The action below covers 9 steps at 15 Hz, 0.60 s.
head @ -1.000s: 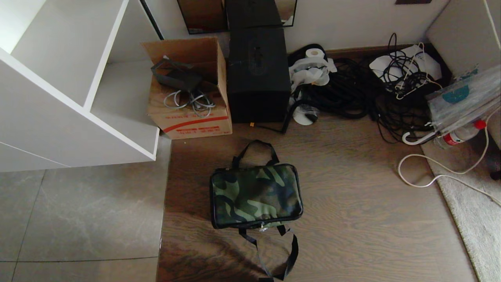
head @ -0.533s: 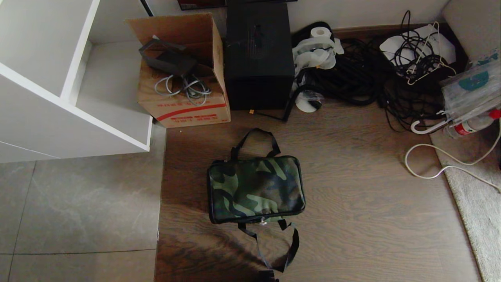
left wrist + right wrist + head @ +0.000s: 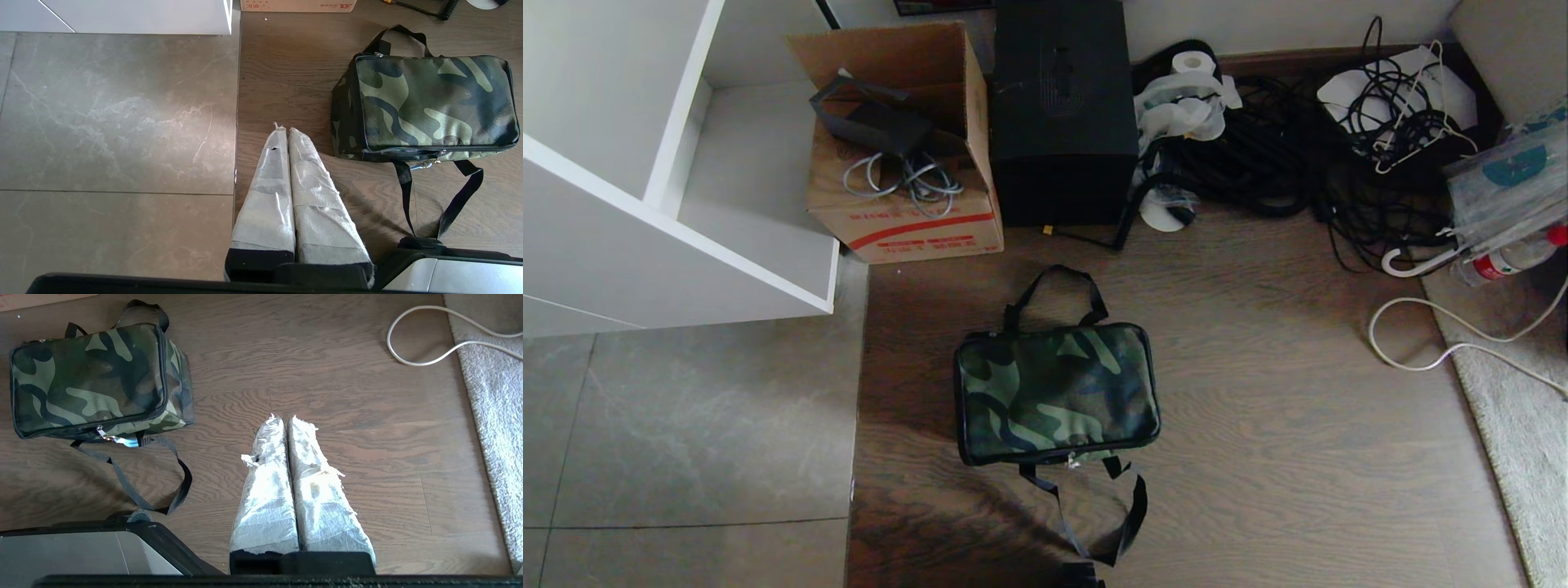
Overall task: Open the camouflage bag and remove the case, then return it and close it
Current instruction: Open the top of the storage box
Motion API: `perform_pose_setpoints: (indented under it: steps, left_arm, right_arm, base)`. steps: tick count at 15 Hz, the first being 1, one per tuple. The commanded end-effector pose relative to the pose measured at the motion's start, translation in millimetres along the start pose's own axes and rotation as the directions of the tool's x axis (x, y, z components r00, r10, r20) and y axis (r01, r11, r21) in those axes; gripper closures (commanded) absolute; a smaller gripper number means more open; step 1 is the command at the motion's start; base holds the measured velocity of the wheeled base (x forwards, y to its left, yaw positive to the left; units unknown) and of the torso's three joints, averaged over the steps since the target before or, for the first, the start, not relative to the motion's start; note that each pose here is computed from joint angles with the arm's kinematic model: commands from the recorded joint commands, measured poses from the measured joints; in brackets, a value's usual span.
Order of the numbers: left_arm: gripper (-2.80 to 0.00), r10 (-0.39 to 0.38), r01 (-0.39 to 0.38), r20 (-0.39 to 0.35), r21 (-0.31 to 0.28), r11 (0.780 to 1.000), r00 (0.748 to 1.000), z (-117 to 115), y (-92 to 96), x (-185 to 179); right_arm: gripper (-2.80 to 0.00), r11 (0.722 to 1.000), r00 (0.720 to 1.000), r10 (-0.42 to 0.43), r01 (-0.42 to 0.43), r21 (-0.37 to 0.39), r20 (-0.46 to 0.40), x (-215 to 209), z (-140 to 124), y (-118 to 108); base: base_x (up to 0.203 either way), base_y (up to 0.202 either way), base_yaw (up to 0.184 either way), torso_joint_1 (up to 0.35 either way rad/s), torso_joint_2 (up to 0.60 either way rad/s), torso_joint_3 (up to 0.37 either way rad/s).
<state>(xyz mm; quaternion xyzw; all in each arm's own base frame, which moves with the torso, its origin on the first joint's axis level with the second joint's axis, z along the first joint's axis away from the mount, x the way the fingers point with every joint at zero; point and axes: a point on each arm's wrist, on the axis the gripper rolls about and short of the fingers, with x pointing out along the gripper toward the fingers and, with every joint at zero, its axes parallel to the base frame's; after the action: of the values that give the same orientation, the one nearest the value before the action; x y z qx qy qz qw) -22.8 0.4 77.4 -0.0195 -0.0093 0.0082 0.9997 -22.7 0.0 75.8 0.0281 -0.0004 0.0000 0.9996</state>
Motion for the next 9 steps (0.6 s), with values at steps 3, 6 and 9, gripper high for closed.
perform_pose_setpoints:
  steps: [3,6,9]
  left_arm:
    - [0.0,0.0,0.0,-0.008,0.001,1.0,1.0,-2.4,0.1,0.7]
    - [0.0,0.001,-0.001,-0.009,0.001,1.0,1.0,-2.5,0.1,0.7]
    - [0.0,0.001,-0.001,-0.008,0.0,1.0,1.0,-2.4,0.1,0.7]
  right_arm:
    - [0.0,1.0,1.0,0.0,0.0,0.001,0.001,0.0,0.0,0.0]
    - [0.0,1.0,1.0,0.001,-0.001,0.001,0.001,0.0,0.0,0.0]
    - [0.0,1.0,1.0,0.0,0.0,0.001,0.001,0.0,0.0,0.0]
  base:
    - [-0.057,0.0,0.001,0.002,0.0,-0.001]
    - [-0.034,0.0,0.0,0.001,0.0,0.001]
    - [0.0,0.0,0.0,0.0,0.0,0.0]
